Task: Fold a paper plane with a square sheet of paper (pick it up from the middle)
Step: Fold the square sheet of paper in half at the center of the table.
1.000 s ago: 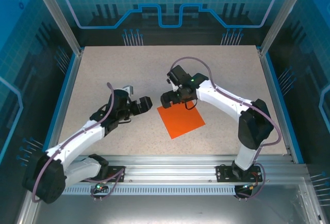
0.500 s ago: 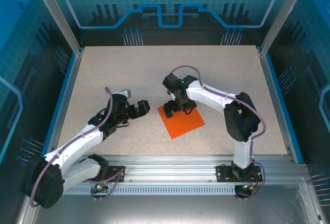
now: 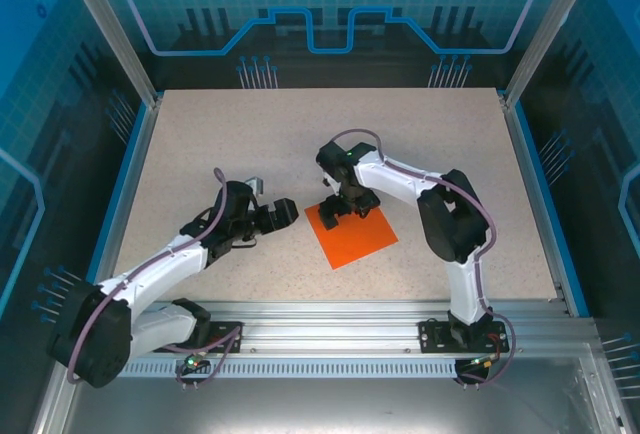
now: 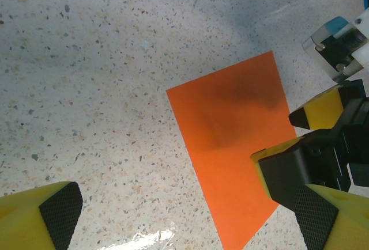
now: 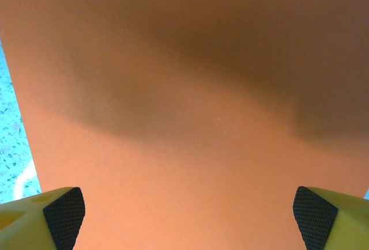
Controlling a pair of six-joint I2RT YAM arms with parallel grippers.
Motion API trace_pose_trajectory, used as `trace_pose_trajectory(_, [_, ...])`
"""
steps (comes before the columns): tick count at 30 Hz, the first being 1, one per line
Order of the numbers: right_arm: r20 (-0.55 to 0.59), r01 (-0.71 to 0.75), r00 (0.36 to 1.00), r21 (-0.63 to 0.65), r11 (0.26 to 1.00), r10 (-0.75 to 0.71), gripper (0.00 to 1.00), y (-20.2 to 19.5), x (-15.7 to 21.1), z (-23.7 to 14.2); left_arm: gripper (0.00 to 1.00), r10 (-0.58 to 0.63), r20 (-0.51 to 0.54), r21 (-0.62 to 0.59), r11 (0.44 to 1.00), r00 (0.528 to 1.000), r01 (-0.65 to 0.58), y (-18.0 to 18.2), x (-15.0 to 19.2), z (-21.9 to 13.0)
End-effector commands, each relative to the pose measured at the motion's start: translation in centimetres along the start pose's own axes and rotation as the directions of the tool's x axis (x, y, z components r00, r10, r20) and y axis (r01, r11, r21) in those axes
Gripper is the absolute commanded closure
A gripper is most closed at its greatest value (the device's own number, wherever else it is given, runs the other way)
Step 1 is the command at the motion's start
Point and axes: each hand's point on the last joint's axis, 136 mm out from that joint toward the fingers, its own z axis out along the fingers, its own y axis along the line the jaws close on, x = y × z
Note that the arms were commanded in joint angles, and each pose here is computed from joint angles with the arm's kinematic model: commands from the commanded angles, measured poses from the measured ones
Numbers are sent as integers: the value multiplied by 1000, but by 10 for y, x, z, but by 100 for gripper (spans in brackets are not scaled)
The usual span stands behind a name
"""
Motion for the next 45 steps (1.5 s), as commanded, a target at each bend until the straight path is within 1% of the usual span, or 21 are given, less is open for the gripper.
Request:
trace_pose_trajectory(1, [-54, 23, 998, -16, 1000, -24, 2, 2, 2, 8, 1, -4, -22, 36, 999, 1000, 4, -9, 1, 1])
trace_pose_trajectory(7, [-83, 21, 996, -28, 999, -23, 2, 4, 4, 18, 2, 6, -67, 54, 999, 998, -3, -11, 8, 5])
trace_pose_trajectory(13, [-125, 12, 992, -5, 1000, -12, 1, -1, 11, 29, 2, 22, -104, 67, 998, 994, -15, -13, 14, 9])
trace_pose_trajectory(17, [-164, -4, 986, 16, 1000, 7, 1, -4, 18, 42, 2, 19, -116, 62, 998, 993, -12, -11, 15, 12])
trace_pose_trajectory(22, [-200, -26, 979, -3, 1000, 24, 2, -1, 27, 58, 2, 21, -124, 62, 998, 992, -14, -13, 15, 14])
trace_pose_trajectory(25, [-222, -36, 974, 41, 999, 44, 3, -8, 32, 64, 1, 22, -126, 59, 998, 992, -14, -13, 14, 14])
trace_pose_trajectory(30, [-231, -32, 972, 64, 997, 46, 6, -3, 36, 70, 2, 18, -130, 53, 999, 991, -12, -11, 15, 16])
trace_pose_trajectory(33, [-232, -35, 971, 74, 997, 51, 10, -2, 37, 71, 1, 16, -131, 52, 999, 991, -9, -11, 14, 17])
trace_pose_trajectory(39, [-212, -31, 976, 96, 995, 51, 15, -2, 36, 64, 2, 21, -137, 47, 999, 990, -14, -11, 14, 18])
trace_pose_trajectory(42, [-188, -35, 981, 98, 995, 53, 18, -3, 33, 54, 2, 19, -139, 45, 999, 990, -13, -11, 15, 18])
trace_pose_trajectory(45, [-156, -38, 986, 94, 995, 53, 26, -2, 27, 41, 1, 18, -139, 42, 999, 990, -12, -10, 16, 18])
